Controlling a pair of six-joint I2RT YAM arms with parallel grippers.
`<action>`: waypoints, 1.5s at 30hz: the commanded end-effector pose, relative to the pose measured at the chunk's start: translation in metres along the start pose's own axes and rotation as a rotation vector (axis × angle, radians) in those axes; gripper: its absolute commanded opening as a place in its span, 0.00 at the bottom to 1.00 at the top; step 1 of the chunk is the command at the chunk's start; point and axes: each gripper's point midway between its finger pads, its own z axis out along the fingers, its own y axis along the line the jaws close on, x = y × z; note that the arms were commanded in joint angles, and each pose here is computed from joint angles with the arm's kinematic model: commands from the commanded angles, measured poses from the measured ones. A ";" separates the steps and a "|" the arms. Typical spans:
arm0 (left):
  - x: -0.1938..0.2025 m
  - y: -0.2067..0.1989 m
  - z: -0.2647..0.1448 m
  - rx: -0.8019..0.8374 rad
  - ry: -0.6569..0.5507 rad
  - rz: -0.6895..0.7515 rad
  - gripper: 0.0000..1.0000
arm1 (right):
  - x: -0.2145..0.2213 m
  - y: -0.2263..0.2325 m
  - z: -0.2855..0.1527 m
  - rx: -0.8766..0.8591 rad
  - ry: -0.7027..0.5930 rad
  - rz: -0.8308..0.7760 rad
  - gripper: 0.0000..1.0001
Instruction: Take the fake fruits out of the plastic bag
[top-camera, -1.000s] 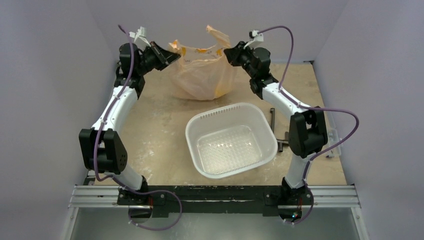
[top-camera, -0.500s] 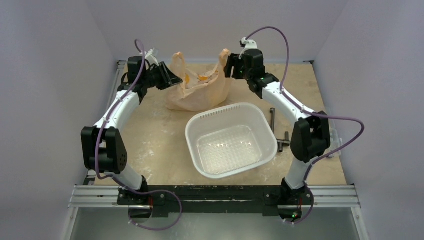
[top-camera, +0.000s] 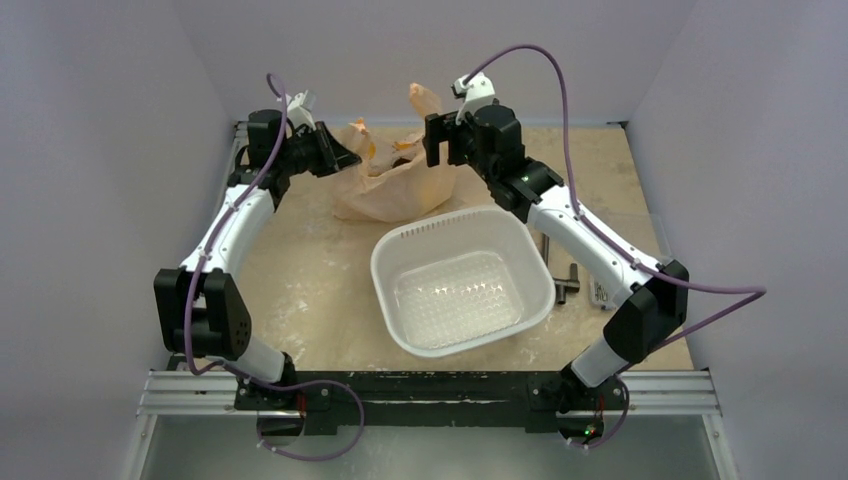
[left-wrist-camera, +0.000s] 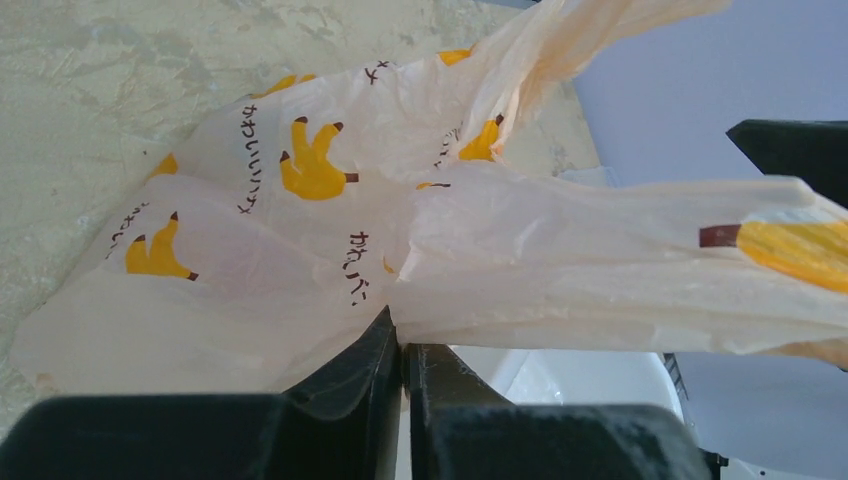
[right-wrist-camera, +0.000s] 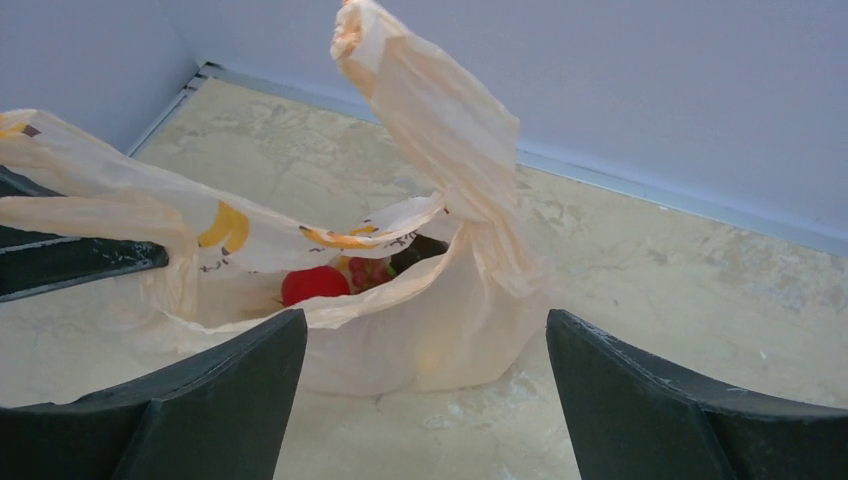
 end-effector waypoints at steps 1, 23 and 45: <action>-0.005 -0.020 0.001 0.093 -0.009 0.062 0.03 | -0.021 0.001 0.005 -0.042 -0.096 -0.097 0.89; -0.004 -0.025 -0.031 -0.112 -0.087 0.110 0.00 | 0.035 0.041 0.057 -0.202 -0.005 0.178 0.80; 0.041 -0.058 -0.225 -0.381 -0.321 0.282 0.80 | 0.071 0.183 0.025 -0.688 0.096 0.116 0.79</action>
